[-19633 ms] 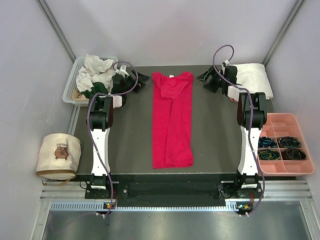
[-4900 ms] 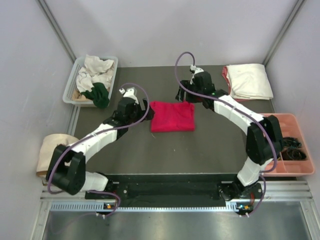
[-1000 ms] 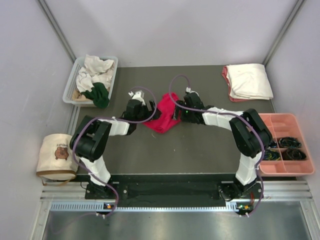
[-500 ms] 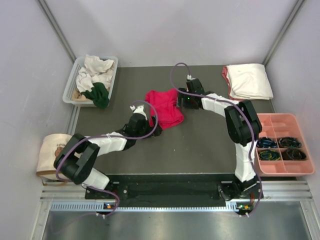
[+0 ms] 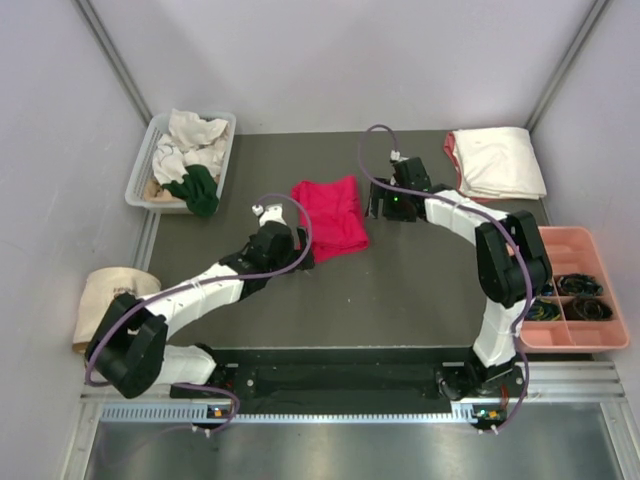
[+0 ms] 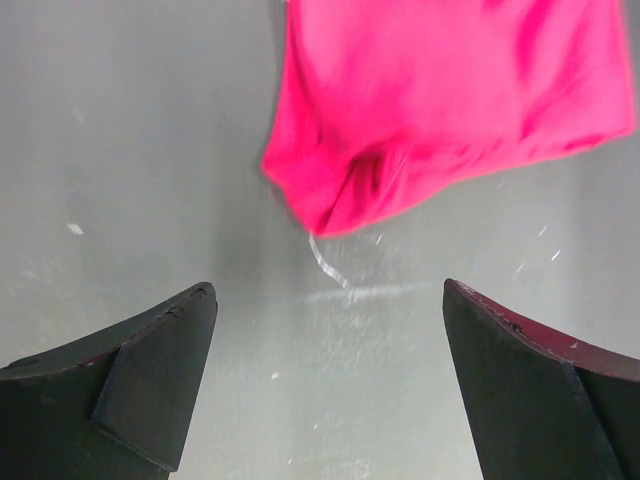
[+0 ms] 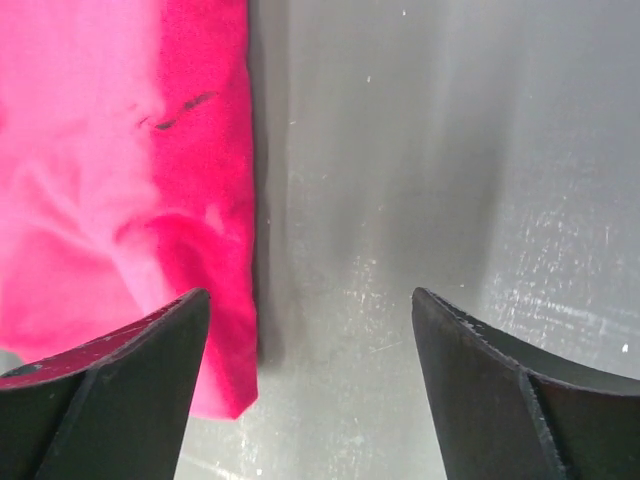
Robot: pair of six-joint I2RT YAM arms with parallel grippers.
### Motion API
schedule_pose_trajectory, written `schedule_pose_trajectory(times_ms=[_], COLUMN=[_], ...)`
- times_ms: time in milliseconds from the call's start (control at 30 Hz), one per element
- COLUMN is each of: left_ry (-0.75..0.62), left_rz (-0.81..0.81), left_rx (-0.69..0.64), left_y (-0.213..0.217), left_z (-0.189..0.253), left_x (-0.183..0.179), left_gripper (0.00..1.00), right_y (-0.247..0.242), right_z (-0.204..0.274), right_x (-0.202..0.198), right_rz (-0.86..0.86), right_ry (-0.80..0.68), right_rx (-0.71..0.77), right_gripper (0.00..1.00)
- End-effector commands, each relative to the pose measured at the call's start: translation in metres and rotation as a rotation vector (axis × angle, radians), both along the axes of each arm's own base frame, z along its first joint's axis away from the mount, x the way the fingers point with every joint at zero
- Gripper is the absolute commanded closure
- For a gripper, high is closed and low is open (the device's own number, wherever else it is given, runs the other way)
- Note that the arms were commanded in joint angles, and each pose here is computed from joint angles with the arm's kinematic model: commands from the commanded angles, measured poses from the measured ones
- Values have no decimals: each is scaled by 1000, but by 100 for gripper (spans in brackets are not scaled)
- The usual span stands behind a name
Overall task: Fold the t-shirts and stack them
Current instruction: Put the neatly folded tshirt into the corner of the board with the right arm
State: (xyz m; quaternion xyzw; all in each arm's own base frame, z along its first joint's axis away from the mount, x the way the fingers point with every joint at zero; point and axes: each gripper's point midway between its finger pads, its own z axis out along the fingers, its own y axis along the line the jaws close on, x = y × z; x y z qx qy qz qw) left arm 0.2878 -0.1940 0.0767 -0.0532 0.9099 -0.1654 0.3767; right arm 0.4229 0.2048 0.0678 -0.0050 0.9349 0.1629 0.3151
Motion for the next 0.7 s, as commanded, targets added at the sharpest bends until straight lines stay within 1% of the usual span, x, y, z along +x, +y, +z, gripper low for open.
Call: schedule_pose_trajectory(times_ms=[0,33,67,100,133,200,300,333,367,433,467,667], left_ry=[-102,-106,-125,-118,-121,-133,-135,-145,-119,-144,-131,-113], left_rz=[56,60,65,70,73,88,109,116,115,124,124,142], left_rx=[61,65,55,69,72,78,98,100,121,105,116,123], left_y=[14,14,13,15,14,15,15,14,14,11,11,14], left_z=[31,32,37,32,32,30,23,27,14,18,9,-6], left_x=[25,29,36,42,47,63,84,92,96,112,116,142], left_gripper=[1,1,1,1,1,1,1,1,1,1,1,1], right_y=[4,9,6,8,16,17,27,29,31,32,32,30], right_z=[34,27,31,32,26,24,17,10,10,7,6,-1], right_x=[28,28,36,40,39,45,43,42,41,38,36,24], right_rz=[62,94,95,110,153,163,201,206,208,213,214,203], right_ry=[-60,-26,-27,-24,9,23,60,77,84,95,98,128], right_rx=[165,214,246,284,341,399,487,497,512,524,525,531], right_gripper=[13,11,10,7,7,4,2,1,1,1,1,1])
